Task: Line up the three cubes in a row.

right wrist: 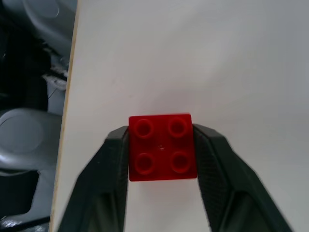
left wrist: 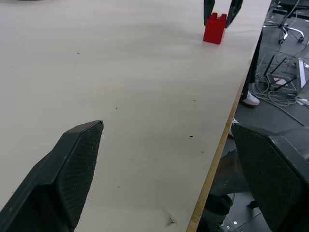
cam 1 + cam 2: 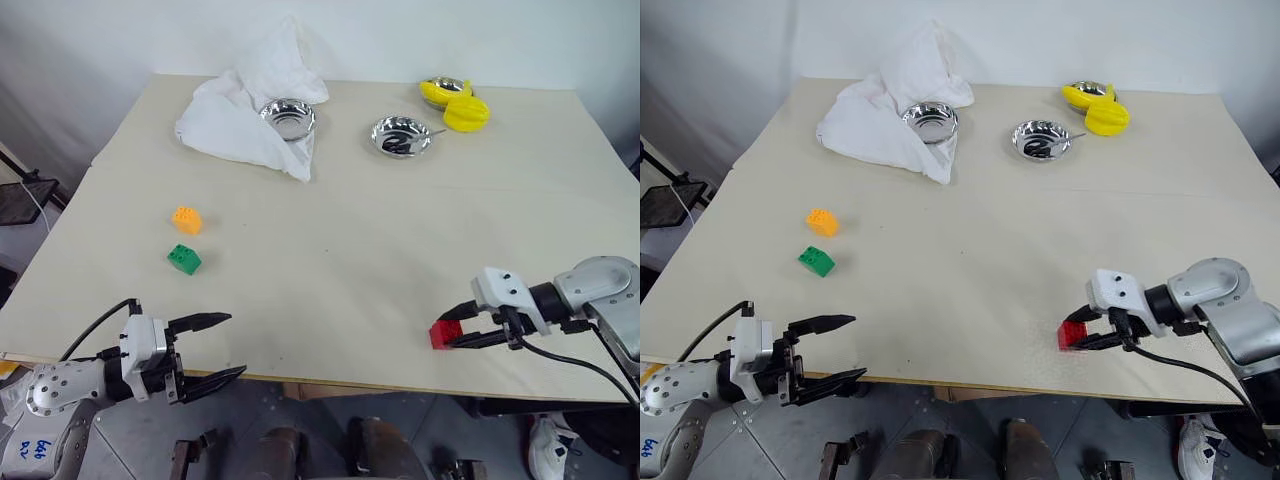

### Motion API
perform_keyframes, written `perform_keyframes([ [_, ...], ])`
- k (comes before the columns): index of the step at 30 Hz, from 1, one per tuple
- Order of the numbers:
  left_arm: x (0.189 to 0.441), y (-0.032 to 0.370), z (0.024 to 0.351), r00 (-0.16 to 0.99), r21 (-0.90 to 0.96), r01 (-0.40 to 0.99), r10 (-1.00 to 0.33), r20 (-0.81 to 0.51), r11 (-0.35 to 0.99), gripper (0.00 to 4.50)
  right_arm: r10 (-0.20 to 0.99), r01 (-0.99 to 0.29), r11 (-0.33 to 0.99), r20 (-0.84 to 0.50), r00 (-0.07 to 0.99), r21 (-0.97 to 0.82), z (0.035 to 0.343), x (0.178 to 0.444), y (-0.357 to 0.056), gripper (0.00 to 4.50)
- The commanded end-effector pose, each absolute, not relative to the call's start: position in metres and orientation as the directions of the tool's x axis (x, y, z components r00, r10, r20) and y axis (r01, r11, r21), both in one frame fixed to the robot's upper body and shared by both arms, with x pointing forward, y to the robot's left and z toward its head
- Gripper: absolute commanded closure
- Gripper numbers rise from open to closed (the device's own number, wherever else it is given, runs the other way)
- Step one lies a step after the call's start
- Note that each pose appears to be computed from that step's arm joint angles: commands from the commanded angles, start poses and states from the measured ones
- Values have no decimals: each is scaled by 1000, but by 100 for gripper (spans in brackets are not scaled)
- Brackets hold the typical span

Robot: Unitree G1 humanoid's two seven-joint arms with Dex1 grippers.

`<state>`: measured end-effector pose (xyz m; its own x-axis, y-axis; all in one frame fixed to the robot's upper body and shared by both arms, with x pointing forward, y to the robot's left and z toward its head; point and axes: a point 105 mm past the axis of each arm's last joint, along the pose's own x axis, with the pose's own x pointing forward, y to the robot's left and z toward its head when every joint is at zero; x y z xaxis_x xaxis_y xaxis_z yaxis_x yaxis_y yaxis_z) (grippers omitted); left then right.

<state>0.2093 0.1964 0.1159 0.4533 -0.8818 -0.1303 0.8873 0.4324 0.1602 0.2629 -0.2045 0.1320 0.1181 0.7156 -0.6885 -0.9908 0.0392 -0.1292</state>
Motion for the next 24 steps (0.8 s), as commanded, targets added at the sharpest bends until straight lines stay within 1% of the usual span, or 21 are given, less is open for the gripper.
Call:
perform_keyframes([
  [1,207,195,126,457,188,881,-883,-105,434,0,731,-983,29,-666,146,-182,146,273,-207,303],
  [4,211,193,130,473,182,872,-878,-75,454,0,739,-972,36,-649,181,-231,160,294,-207,303],
  [7,218,193,137,490,192,859,-871,-39,475,0,734,-967,24,-652,189,-253,168,312,-207,303],
  [8,221,192,141,492,199,855,-870,-20,479,0,732,-966,25,-654,193,-258,170,321,-207,303],
  [10,226,189,147,491,208,852,-871,2,480,0,724,-966,26,-661,196,-259,171,335,-206,303],
  [14,229,184,152,472,221,858,-881,13,463,0,719,-961,15,-665,203,-277,166,353,-203,303],
  [19,229,179,156,456,231,864,-890,19,448,0,709,-960,18,-674,211,-281,160,367,-198,303],
  [21,228,178,156,457,232,863,-889,20,449,0,709,-963,14,-676,201,-271,160,368,-197,303],
  [22,227,178,156,459,232,862,-888,20,451,0,697,-970,0,-695,176,-245,157,364,-199,303],
  [23,227,179,156,462,231,861,-887,19,454,0,700,-965,-36,-696,161,-259,157,362,-197,268],
  [24,227,180,156,467,229,859,-884,19,458,0,717,-956,-32,-674,181,-291,161,365,-195,230],
])
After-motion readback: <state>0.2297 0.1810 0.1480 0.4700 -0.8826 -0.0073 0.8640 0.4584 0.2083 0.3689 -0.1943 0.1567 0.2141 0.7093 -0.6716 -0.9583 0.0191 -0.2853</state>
